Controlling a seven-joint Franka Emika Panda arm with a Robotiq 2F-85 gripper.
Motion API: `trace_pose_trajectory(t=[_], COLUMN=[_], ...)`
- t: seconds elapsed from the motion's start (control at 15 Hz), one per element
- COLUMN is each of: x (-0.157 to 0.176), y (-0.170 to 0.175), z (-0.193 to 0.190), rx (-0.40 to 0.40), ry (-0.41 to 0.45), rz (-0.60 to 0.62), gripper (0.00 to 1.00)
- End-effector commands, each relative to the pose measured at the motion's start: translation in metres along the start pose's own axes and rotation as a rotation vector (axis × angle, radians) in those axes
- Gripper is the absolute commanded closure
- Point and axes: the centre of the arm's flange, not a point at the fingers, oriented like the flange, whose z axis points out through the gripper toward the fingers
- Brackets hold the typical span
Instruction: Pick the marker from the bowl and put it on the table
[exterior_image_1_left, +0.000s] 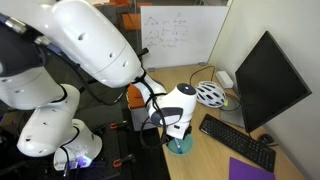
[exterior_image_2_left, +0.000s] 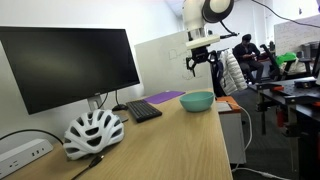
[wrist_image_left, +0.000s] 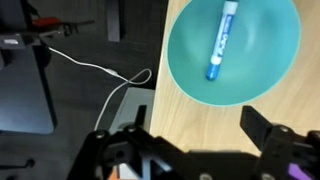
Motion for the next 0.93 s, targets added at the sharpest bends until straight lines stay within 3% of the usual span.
trace_pose_trajectory(t=[0.0,0.2,0.87], x=[-0.007,-0.014,-0.042], y=[-0.021,-0.031,-0.061], z=[0.03,0.049,0.097], rx=[-0.072,-0.119,-0.168], ry=[0.015,-0.002,-0.004], rz=[0.19,0.261,0.168], gripper=[0.0,0.0,0.01])
